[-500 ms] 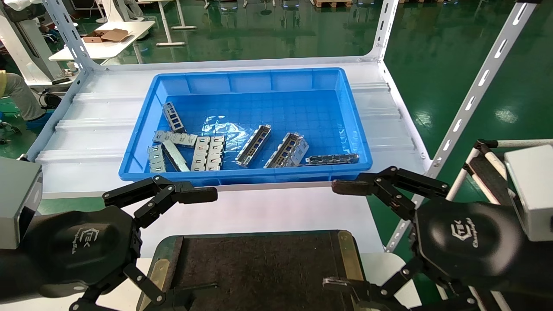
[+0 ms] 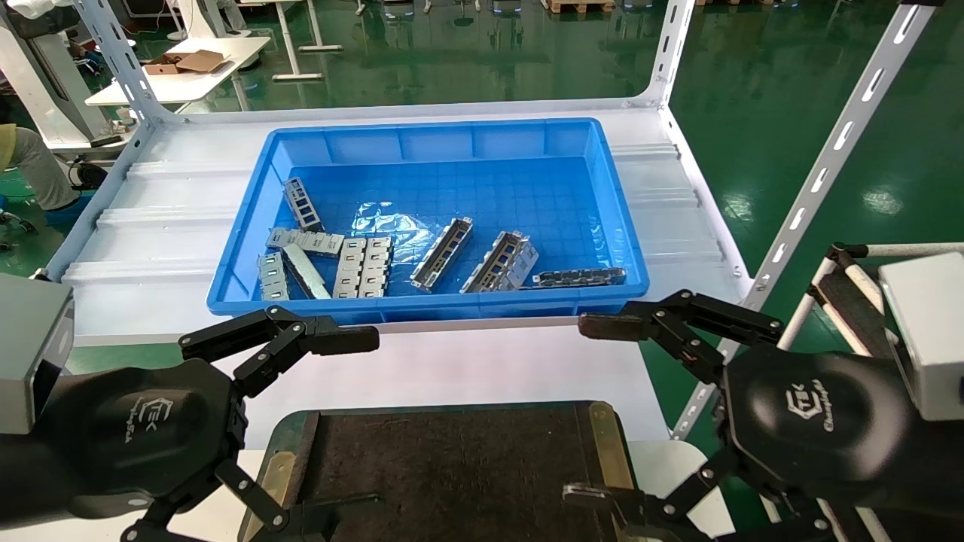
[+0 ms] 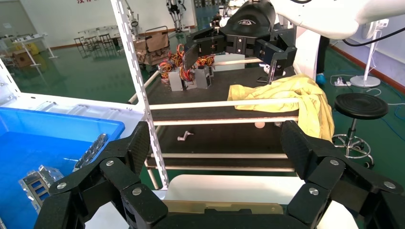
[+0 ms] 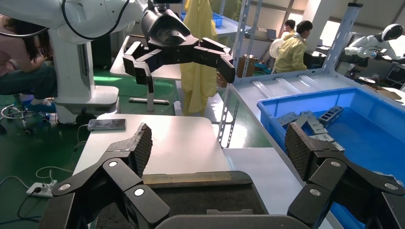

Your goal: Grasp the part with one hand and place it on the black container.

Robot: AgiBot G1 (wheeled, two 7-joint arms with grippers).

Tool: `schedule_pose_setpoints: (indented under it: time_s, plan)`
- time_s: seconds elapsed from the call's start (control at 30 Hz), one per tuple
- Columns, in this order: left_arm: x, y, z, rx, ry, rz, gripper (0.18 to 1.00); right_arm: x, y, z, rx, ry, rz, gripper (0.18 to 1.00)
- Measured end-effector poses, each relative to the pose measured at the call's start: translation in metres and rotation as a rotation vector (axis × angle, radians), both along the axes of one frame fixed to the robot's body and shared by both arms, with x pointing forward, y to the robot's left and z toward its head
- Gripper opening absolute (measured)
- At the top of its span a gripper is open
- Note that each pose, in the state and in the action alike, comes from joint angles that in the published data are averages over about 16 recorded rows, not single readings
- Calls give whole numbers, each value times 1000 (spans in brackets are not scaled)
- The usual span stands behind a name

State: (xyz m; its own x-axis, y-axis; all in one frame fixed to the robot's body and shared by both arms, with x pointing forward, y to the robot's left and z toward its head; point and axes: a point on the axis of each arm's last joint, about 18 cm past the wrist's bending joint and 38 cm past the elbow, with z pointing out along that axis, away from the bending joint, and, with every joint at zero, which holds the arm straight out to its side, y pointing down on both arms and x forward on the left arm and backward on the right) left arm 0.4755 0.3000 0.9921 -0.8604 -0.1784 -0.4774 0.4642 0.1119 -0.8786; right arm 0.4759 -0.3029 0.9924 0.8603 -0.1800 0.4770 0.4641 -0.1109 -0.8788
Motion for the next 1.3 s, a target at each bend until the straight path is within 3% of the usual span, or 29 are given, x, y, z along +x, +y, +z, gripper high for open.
schedule_pose_setpoints:
  time_s: [0.87, 1.3]
  plan:
    - [2, 0, 0, -6, 2, 6, 1001, 0, 0, 0, 0, 0, 0, 1001]
    - [20, -5, 2, -30, 5, 65, 1001, 0, 0, 0, 0, 0, 0, 1001]
